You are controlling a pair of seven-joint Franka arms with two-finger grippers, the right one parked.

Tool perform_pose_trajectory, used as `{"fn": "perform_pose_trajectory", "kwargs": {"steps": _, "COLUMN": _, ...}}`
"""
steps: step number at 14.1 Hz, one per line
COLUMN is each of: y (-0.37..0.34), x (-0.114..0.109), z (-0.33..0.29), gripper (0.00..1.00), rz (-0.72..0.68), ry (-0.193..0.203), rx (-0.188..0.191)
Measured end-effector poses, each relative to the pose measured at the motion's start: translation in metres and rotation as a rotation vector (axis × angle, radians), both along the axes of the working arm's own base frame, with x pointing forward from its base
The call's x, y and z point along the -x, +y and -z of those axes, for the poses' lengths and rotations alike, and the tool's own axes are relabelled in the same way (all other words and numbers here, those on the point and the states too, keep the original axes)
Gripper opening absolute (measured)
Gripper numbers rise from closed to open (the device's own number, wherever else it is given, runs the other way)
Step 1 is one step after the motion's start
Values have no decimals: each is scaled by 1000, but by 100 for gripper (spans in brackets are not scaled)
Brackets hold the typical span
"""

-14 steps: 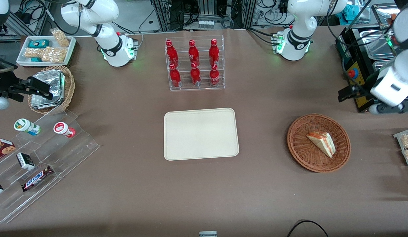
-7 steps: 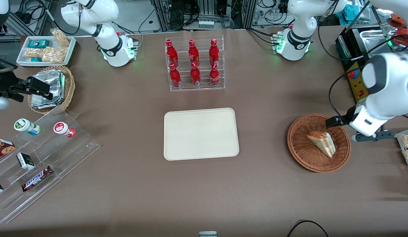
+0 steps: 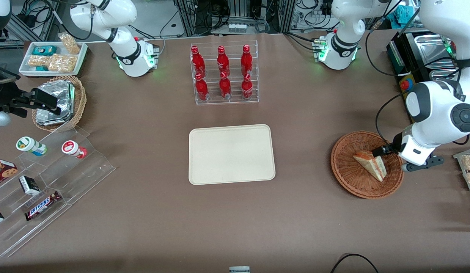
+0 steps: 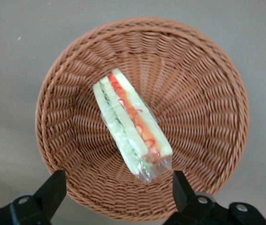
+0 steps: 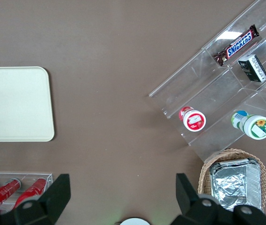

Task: Place sandwich from basket to tray
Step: 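Move the open left gripper down over the sandwich in the wicker basket, then close the left gripper on the wrapped sandwich wedge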

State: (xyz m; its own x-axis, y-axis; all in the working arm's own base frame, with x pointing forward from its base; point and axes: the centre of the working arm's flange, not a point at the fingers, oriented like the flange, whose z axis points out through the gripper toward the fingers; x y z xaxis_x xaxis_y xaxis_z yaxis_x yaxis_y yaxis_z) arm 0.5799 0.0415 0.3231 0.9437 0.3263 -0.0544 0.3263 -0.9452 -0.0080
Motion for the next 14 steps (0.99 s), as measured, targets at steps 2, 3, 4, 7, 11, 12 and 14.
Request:
{"fn": "perform_pose_trajectory", "kwargs": {"steps": 2, "y": -1, "x": -3, "z": 3, "gripper": 100, "rz": -131, "ry": -19, "rx": -7}}
{"fn": "perform_pose_trajectory", "kwargs": {"steps": 3, "y": -2, "x": -5, "z": 5, "gripper": 100, "rz": -199, "ry": -27, "rx": -9}}
{"fn": "perform_pose_trajectory", "kwargs": {"steps": 4, "y": -3, "x": -6, "z": 9, "gripper": 100, "rz": -268, "ry": -33, "rx": -10}}
{"fn": "perform_pose_trajectory", "kwargs": {"steps": 7, "y": -7, "x": -10, "z": 28, "gripper": 100, "rz": -419, "ry": -35, "rx": -13}}
{"fn": "perform_pose_trajectory", "kwargs": {"steps": 11, "y": -11, "x": -11, "z": 58, "gripper": 100, "rz": -507, "ry": -18, "rx": -12}}
{"fn": "perform_pose_trajectory", "kwargs": {"steps": 12, "y": -11, "x": -11, "z": 65, "gripper": 96, "rz": -512, "ry": -12, "rx": -13}}
{"fn": "perform_pose_trajectory", "kwargs": {"steps": 14, "y": -12, "x": -10, "z": 75, "gripper": 88, "rz": -518, "ry": 4, "rx": -16}}
